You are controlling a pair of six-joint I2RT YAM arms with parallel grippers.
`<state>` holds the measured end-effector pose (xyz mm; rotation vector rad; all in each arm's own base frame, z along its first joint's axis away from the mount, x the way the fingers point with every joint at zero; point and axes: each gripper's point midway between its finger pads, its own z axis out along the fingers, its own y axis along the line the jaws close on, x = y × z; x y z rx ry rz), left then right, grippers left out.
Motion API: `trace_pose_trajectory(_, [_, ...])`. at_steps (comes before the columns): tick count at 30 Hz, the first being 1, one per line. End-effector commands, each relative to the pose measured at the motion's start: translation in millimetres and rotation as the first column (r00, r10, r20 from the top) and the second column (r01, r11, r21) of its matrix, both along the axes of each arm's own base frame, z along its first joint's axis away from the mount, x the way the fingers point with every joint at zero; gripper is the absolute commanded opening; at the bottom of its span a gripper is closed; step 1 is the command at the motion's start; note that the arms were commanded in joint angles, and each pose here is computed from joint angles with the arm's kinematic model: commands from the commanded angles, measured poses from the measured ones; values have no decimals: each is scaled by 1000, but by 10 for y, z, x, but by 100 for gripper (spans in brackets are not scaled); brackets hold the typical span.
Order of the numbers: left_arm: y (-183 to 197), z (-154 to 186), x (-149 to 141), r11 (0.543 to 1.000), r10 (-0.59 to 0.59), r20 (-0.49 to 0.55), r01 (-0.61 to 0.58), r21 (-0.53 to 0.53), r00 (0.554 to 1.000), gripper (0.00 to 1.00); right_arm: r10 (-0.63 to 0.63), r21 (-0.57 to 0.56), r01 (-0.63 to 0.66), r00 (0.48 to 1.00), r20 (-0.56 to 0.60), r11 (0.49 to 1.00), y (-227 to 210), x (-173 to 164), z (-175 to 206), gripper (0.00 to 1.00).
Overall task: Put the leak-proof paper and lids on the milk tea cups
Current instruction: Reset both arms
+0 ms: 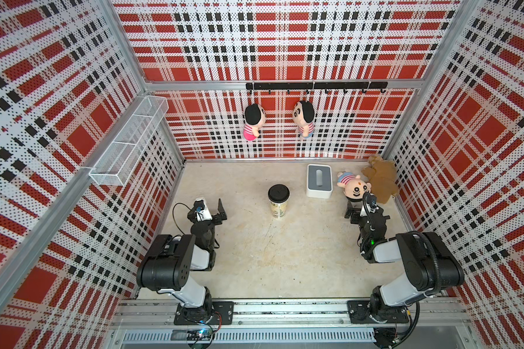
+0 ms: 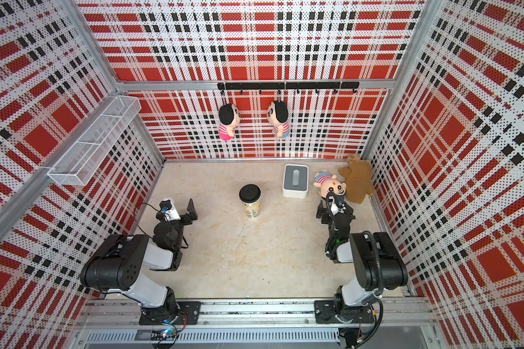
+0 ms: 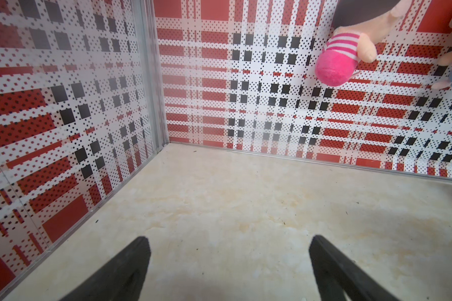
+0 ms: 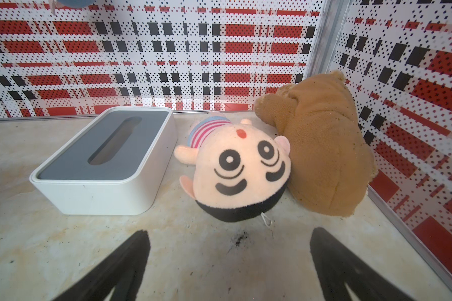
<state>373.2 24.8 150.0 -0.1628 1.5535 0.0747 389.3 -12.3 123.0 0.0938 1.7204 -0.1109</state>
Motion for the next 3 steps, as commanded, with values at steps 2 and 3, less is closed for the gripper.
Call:
trace_pose_trajectory(2, [5, 75, 32, 1000, -4, 19, 4, -5, 1000, 98, 7, -1, -7, 1000, 25, 1000, 4, 24, 63, 100])
trace_pose_trajectory(3, [8, 75, 32, 1000, -3, 19, 3, -5, 1000, 98, 7, -2, -7, 1000, 29, 1000, 4, 15, 74, 100])
